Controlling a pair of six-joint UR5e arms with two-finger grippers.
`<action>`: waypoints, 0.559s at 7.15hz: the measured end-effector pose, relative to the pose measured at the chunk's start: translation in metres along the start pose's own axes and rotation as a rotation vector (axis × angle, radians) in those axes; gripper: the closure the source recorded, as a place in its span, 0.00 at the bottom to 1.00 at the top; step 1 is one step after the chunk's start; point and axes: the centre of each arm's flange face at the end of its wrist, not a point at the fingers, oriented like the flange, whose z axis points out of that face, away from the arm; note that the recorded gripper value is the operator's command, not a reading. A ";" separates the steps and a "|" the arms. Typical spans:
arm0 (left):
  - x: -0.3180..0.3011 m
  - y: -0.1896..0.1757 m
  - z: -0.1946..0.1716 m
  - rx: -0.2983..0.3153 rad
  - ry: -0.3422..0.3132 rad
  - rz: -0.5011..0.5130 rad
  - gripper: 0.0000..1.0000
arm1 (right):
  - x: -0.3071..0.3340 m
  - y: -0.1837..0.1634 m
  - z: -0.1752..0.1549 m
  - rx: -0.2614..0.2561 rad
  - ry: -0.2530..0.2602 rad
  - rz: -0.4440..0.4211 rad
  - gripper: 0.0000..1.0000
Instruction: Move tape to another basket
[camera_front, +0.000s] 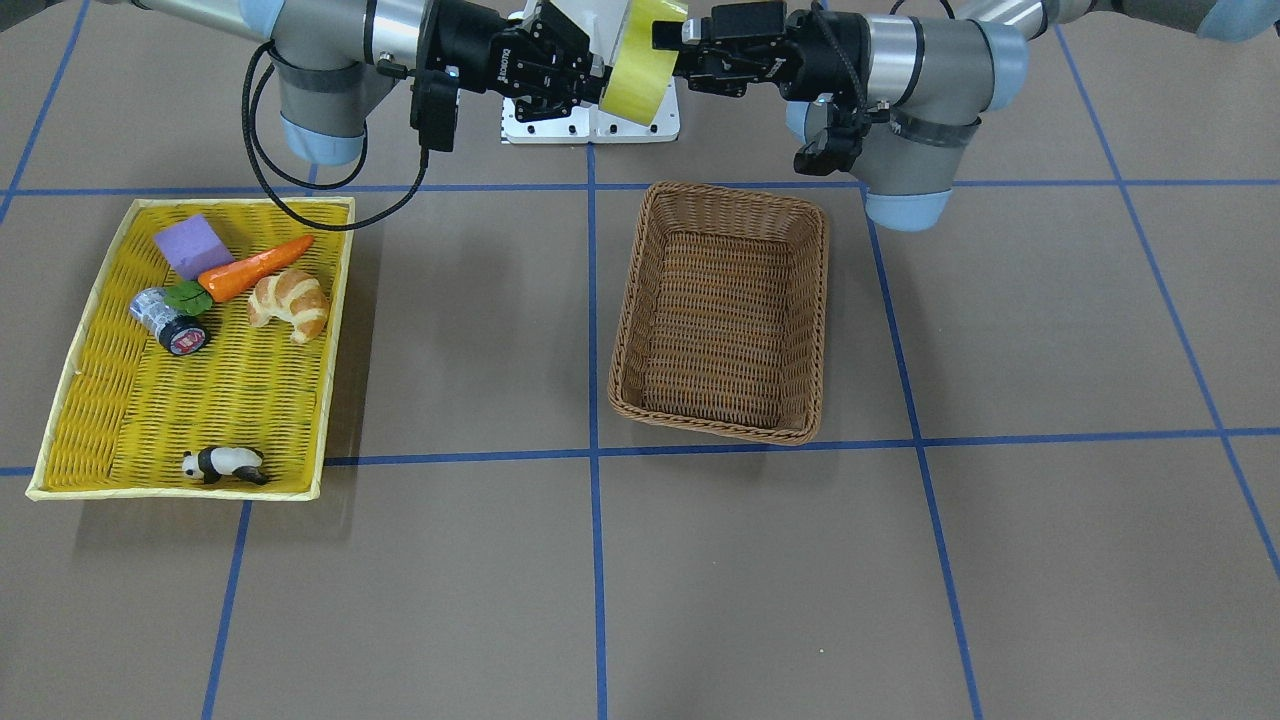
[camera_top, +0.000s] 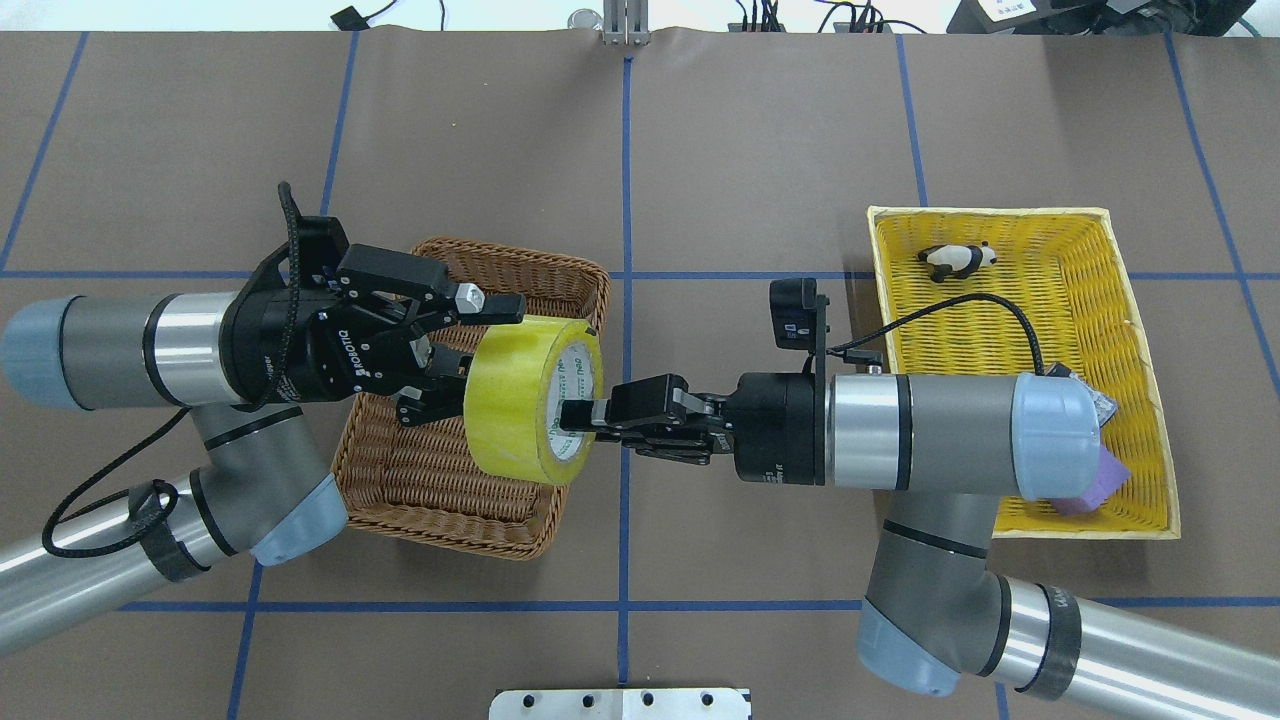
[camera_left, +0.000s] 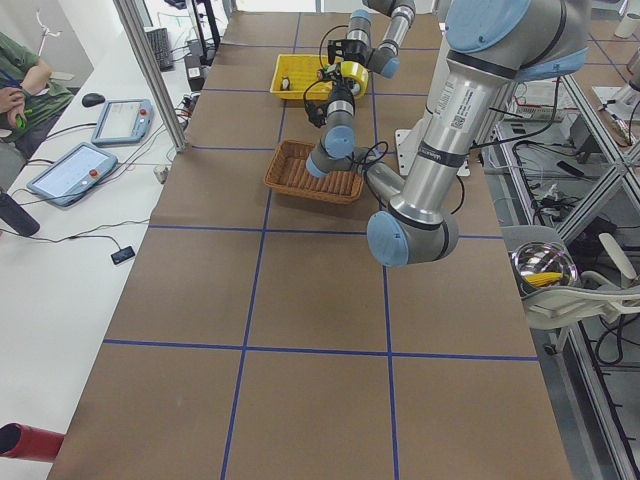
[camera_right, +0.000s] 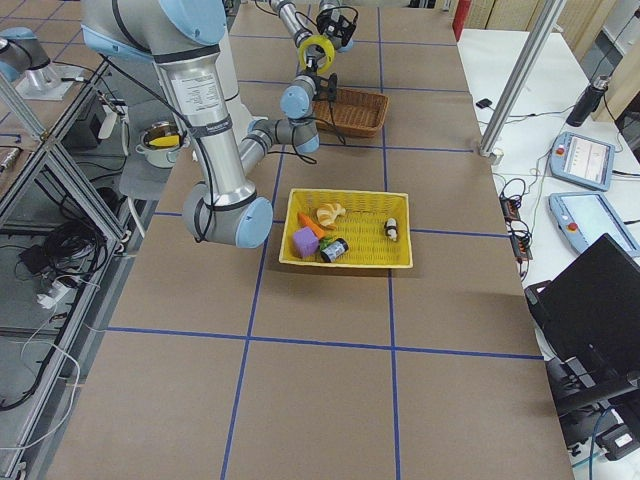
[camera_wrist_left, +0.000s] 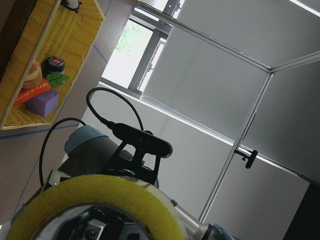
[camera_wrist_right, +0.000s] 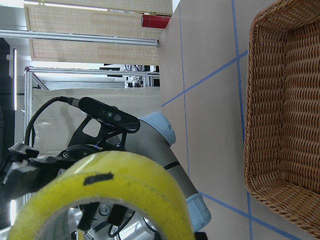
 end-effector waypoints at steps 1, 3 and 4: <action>0.000 0.000 0.000 0.000 -0.001 0.001 0.56 | -0.001 0.000 0.000 0.000 -0.001 -0.001 0.86; -0.002 0.000 -0.002 0.001 -0.004 -0.001 0.56 | -0.001 0.000 0.001 0.001 -0.003 -0.001 0.53; -0.002 0.000 -0.002 0.002 -0.005 -0.002 0.58 | -0.002 0.000 0.002 0.003 -0.005 0.000 0.51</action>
